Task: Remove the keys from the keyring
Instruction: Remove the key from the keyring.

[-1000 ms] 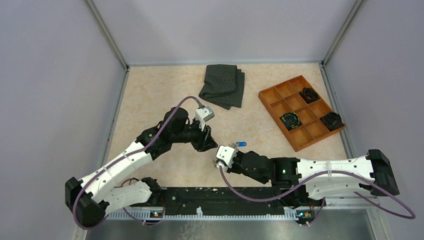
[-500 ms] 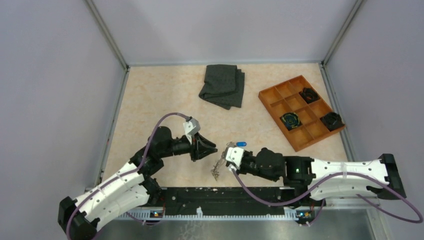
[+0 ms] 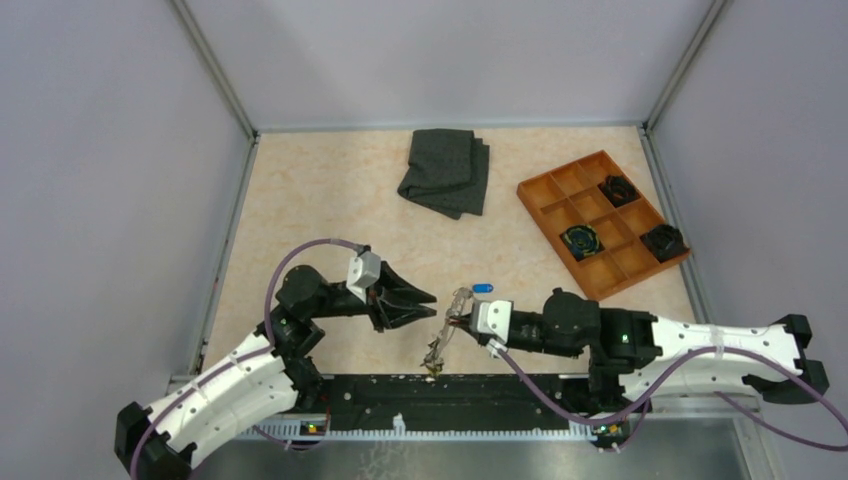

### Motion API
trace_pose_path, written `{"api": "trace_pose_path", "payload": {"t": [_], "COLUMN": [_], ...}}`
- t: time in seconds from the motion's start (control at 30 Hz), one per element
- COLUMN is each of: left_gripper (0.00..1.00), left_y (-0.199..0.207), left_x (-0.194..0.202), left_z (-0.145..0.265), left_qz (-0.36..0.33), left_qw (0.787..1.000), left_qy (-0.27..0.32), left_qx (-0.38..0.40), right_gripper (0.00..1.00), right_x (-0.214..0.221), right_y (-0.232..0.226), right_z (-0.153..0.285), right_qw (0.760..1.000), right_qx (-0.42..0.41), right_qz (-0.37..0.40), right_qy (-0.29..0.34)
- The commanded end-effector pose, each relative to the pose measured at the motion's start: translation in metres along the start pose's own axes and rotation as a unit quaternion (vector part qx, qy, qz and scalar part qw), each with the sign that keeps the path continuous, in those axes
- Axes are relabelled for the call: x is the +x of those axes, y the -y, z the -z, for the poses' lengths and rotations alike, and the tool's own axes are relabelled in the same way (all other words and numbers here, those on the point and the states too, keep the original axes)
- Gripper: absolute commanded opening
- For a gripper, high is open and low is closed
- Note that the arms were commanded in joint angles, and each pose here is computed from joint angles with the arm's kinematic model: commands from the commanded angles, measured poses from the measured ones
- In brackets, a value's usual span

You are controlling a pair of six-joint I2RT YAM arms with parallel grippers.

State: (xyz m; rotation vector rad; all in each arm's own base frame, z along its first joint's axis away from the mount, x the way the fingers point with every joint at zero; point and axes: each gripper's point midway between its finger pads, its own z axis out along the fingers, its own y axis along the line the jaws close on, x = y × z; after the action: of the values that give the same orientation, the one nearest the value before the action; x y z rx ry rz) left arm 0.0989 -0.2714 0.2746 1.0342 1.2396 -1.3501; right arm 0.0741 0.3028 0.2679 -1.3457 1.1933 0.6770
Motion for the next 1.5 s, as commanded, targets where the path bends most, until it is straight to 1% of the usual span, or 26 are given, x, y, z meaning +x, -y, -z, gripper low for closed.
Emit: {"api": "trace_pose_path", "payload": {"t": [0.0, 0.17, 0.27, 0.43, 0.53, 0.63, 0.83, 1.2, 1.47], "left_gripper": [0.36, 0.44, 0.45, 0.48, 0.48, 0.45, 0.44, 0.40, 0.33], "left_y": [0.017, 0.024, 0.023, 0.013, 0.004, -0.007, -0.013, -0.017, -0.020], "left_x": [-0.011, -0.008, -0.006, -0.001, 0.000, -0.001, -0.006, -0.010, -0.002], "left_z": [-0.001, -0.003, -0.007, -0.016, -0.018, -0.018, -0.017, -0.020, -0.028], "left_qz": [-0.022, -0.010, -0.010, -0.036, -0.051, -0.062, -0.091, -0.138, -0.144], "left_qw": [0.998, 0.998, 0.999, 0.999, 0.997, 0.994, 0.989, 0.981, 0.980], "left_qy": [0.027, 0.029, 0.029, 0.017, 0.017, 0.021, 0.034, 0.044, 0.022], "left_qx": [0.043, 0.051, 0.037, -0.017, -0.055, -0.087, -0.111, -0.127, -0.132], "right_gripper": [0.00, 0.00, 0.00, 0.00, 0.00, 0.00, 0.00, 0.00, 0.00], "right_x": [-0.049, -0.052, -0.052, -0.043, -0.044, -0.045, -0.043, -0.044, -0.050], "right_y": [0.007, 0.012, 0.018, 0.034, 0.037, 0.039, 0.043, 0.042, 0.043], "right_z": [0.009, 0.007, 0.003, -0.003, -0.006, -0.007, -0.010, -0.012, -0.010], "right_qw": [0.998, 0.998, 0.998, 0.997, 0.997, 0.996, 0.994, 0.993, 0.993], "right_qx": [-0.010, 0.004, 0.021, 0.067, 0.075, 0.081, 0.097, 0.096, 0.096], "right_qz": [-0.003, -0.011, -0.018, -0.031, -0.036, -0.043, -0.053, -0.066, -0.075], "right_qy": [0.070, 0.065, 0.053, 0.009, 0.004, 0.004, -0.008, -0.007, 0.006]}}
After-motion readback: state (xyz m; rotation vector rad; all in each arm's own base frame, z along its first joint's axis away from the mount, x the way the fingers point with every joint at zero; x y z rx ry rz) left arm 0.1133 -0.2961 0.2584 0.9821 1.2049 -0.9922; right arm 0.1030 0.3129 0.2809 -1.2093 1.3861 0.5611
